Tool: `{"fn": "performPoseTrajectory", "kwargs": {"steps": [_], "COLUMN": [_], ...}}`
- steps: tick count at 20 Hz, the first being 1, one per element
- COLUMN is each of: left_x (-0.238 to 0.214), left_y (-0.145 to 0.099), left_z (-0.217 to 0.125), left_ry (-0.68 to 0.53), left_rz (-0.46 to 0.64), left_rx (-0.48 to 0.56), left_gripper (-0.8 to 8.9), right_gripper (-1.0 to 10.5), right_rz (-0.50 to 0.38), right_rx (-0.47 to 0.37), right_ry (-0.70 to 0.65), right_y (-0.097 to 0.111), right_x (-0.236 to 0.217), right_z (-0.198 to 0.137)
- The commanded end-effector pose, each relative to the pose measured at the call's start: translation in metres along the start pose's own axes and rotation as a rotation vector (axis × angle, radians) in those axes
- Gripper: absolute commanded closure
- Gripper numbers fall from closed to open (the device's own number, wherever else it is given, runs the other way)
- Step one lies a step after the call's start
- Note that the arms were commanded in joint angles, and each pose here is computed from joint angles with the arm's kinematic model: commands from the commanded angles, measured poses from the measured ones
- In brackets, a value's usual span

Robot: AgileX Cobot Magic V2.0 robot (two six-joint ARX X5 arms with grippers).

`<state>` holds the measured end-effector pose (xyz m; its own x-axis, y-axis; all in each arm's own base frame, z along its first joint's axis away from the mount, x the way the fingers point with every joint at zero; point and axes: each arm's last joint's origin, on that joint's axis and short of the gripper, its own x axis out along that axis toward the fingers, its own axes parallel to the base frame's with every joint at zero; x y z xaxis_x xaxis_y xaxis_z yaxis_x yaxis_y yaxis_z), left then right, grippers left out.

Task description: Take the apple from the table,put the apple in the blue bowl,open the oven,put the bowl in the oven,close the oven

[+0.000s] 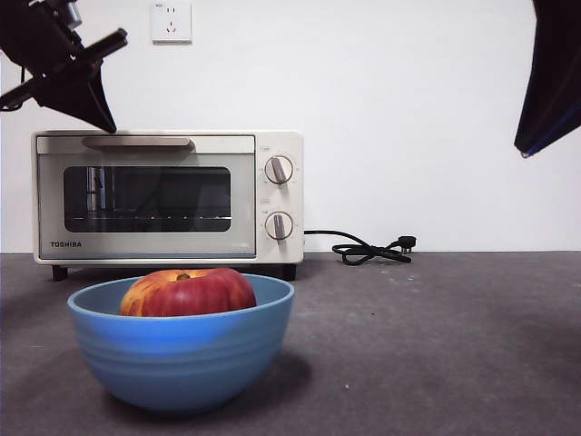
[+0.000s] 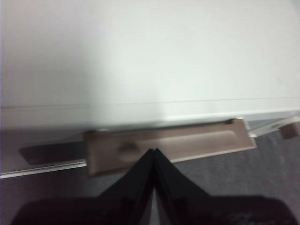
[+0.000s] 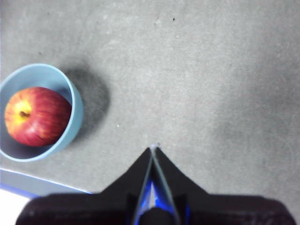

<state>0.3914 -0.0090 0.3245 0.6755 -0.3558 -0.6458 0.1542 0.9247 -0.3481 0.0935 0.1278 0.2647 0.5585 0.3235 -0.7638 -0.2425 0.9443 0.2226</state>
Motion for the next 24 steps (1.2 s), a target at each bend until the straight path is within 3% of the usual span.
{"fn": "performPoseTrajectory", "kwargs": {"steps": [1,5,18,24], "left_x": [0.005,0.006,0.017,0.016], "left_y": [0.001,0.001,-0.013,-0.019], "left_z": [0.001,0.000,-0.019,-0.016], "left_ry": [-0.010,-0.006,0.166,0.151], "left_rz": [0.026,0.047,0.032,-0.122], "left_rx": [-0.004,0.002,0.060,0.048], "left_gripper": [8.19,8.19,8.19,8.19], "right_gripper": [9.5,9.5,9.5,9.5], "right_rz": [0.004,0.007,0.001,0.002], "right_rx": [0.023,0.024,0.014,0.013], "right_ry": [-0.003,-0.008,-0.017,-0.012], "right_y": [-0.001,-0.001,-0.001,-0.001], "right_x": [0.001,0.000,0.000,0.000], "right_z": [-0.002,-0.001,-0.001,-0.001]}}
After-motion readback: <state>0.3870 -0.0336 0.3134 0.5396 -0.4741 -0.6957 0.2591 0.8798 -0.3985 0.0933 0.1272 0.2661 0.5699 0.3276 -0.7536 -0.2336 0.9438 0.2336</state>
